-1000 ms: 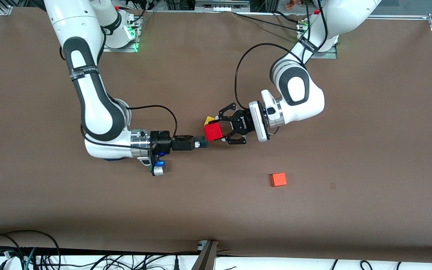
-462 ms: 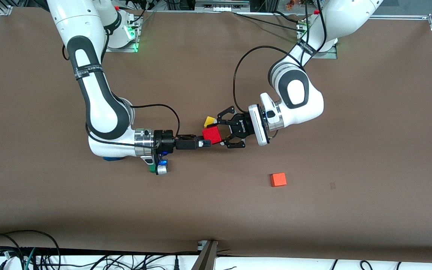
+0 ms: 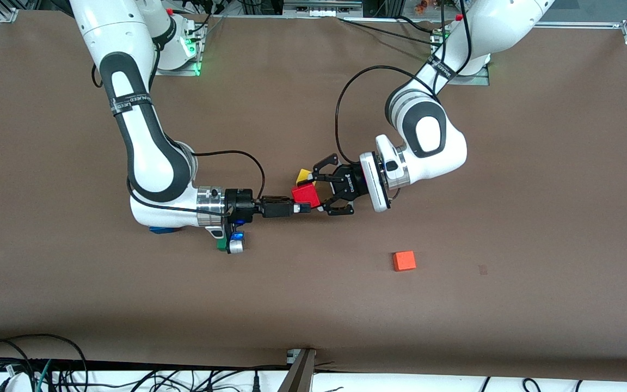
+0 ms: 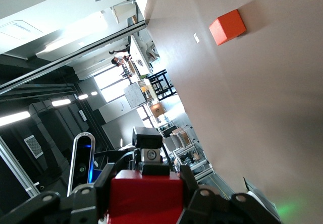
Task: Pass red block to right arm, stack on blue
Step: 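Bring the red cube to the right gripper and close the right gripper, then open the left gripper and pull it away from the red cube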
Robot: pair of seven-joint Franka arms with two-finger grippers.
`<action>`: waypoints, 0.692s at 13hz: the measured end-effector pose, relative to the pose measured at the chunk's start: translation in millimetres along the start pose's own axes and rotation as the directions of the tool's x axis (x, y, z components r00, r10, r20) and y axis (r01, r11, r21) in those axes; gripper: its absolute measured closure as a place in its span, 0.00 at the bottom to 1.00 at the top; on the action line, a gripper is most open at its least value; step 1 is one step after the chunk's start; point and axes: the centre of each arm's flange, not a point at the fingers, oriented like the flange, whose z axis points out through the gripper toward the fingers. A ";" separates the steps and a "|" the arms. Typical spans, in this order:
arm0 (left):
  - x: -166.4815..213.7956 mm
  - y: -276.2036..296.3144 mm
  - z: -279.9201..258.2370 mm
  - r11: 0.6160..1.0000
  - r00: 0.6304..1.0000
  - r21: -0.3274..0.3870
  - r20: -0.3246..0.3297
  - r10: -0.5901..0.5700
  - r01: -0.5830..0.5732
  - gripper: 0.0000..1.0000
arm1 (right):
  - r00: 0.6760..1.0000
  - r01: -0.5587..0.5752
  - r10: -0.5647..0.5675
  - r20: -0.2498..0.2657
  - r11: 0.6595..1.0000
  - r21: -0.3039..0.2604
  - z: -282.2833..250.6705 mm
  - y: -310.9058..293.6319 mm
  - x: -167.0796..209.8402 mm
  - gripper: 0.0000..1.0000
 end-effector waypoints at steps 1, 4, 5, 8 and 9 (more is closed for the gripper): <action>-0.1 0.2 0.2 1.000 1.000 0.001 -0.001 -0.001 0.001 0.44 | 1.000 -0.001 0.001 0.000 1.000 0.000 -0.1 0.0 0.0 0.44; 0.3 2.4 2.2 1.000 1.000 -0.004 -0.003 -0.002 0.002 0.36 | 1.000 0.000 0.000 -0.001 1.000 0.000 -0.7 -0.7 0.1 0.44; 0.7 5.0 4.4 1.000 1.000 -0.008 -0.003 -0.001 0.001 0.26 | 1.000 0.001 -0.001 -0.002 1.000 0.001 -1.5 -1.5 0.2 0.44; 4.5 4.7 4.0 1.000 1.000 -0.007 -0.009 0.004 -0.004 0.00 | 1.000 0.010 -0.010 -0.018 1.000 0.005 -11.9 -6.8 3.0 0.44; 10.8 1.7 -0.4 1.000 1.000 0.002 -0.018 0.010 -0.010 0.00 | 0.999 0.017 -0.017 -0.029 1.000 0.002 -20.0 -9.0 5.9 0.44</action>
